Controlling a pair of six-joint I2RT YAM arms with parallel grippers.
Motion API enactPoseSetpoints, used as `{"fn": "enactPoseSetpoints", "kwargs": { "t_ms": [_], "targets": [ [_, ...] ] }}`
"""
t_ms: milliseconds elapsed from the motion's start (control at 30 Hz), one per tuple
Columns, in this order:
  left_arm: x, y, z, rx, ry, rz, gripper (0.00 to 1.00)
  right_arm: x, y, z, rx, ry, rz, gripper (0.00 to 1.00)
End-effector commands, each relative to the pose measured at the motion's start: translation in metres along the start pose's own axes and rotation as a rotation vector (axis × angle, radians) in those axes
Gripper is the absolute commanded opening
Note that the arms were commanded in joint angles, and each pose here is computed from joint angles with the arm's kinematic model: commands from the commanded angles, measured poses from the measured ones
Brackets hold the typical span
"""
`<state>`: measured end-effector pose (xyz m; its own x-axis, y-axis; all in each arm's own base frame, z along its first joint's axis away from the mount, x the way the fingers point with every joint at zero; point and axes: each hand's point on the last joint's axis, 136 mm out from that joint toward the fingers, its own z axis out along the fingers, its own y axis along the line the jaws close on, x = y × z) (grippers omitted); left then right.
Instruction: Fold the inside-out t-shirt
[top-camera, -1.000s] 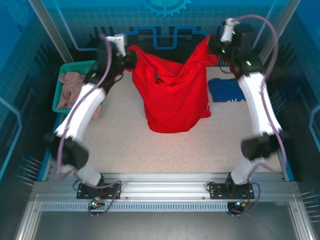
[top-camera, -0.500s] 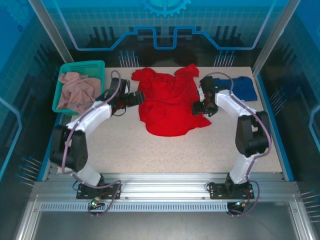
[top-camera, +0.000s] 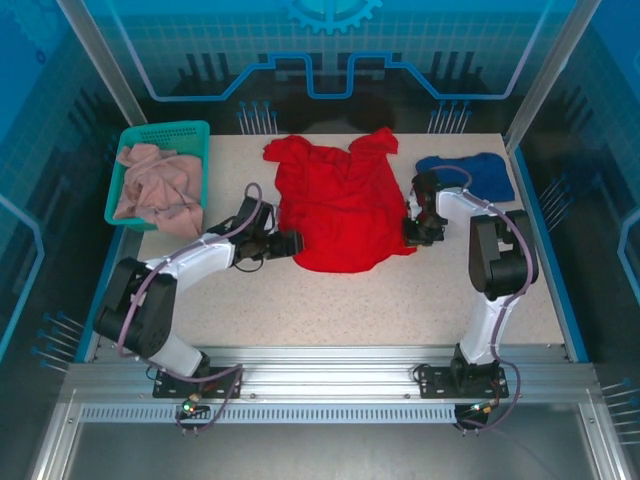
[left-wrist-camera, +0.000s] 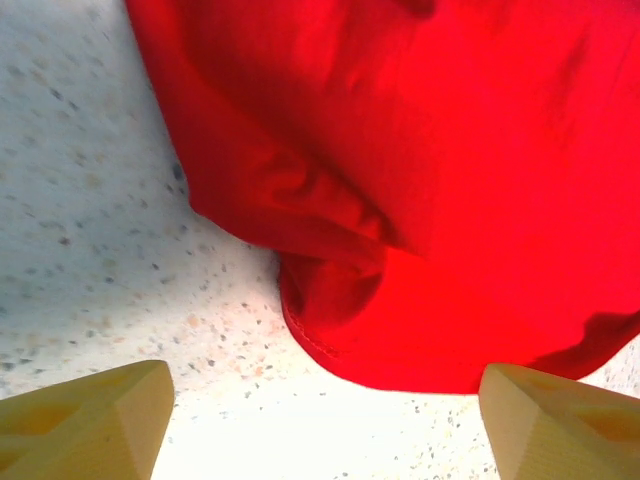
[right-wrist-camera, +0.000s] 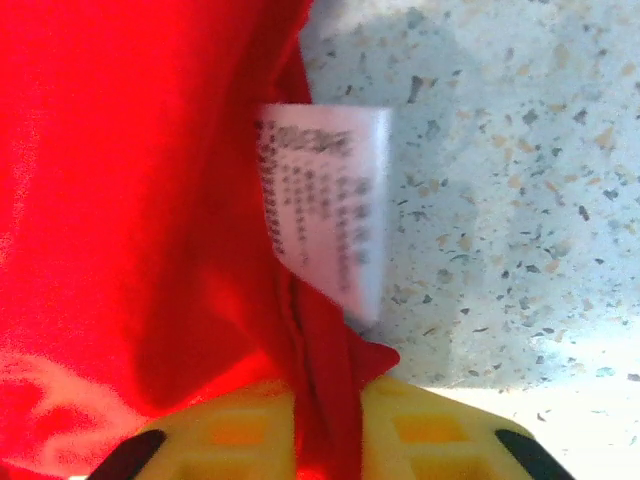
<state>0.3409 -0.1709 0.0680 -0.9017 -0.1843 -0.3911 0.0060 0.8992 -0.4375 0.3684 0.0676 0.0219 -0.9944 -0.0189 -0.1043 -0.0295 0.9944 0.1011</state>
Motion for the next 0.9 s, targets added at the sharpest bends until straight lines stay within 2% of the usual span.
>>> {"fn": "enactPoseSetpoints", "kwargs": {
  "t_ms": [0, 133, 233, 300, 333, 367, 500, 600, 667, 767, 867],
  "targets": [
    [0.015, -0.022, 0.018, 0.091, 0.087, 0.042, 0.76, -0.009, 0.006, -0.020, -0.049, -0.066, 0.019, 0.02],
    [0.009, -0.024, 0.051, 0.098, 0.095, 0.043, 0.61, -0.015, 0.013, -0.049, -0.093, -0.167, 0.035, 0.00],
    [-0.015, -0.029, 0.063, 0.100, 0.021, 0.062, 0.35, -0.020, 0.025, -0.078, -0.158, -0.256, 0.042, 0.00],
    [-0.035, -0.041, 0.052, 0.123, -0.050, 0.078, 0.13, -0.025, 0.036, -0.108, -0.226, -0.337, 0.039, 0.00],
    [-0.045, -0.046, 0.040, 0.129, -0.093, 0.083, 0.07, -0.030, 0.044, -0.127, -0.267, -0.391, 0.032, 0.00],
    [-0.058, -0.056, 0.018, 0.147, -0.162, 0.093, 0.00, -0.035, 0.053, -0.153, -0.320, -0.463, 0.023, 0.00],
    [-0.110, -0.102, -0.112, 0.262, -0.513, 0.145, 0.00, -0.048, 0.074, -0.291, -0.466, -0.845, -0.002, 0.00],
    [-0.140, -0.131, -0.234, 0.314, -0.797, 0.194, 0.00, -0.033, 0.068, -0.404, -0.453, -1.154, -0.010, 0.00],
    [-0.150, -0.143, -0.294, 0.308, -0.929, 0.232, 0.00, -0.015, 0.066, -0.459, -0.451, -1.298, -0.023, 0.00],
    [-0.158, -0.154, -0.360, 0.268, -1.042, 0.286, 0.00, 0.012, 0.071, -0.516, -0.475, -1.425, -0.067, 0.00],
    [-0.156, -0.169, -0.407, 0.277, -1.101, 0.351, 0.00, 0.043, 0.078, -0.556, -0.507, -1.505, -0.125, 0.00]
  ]
}}
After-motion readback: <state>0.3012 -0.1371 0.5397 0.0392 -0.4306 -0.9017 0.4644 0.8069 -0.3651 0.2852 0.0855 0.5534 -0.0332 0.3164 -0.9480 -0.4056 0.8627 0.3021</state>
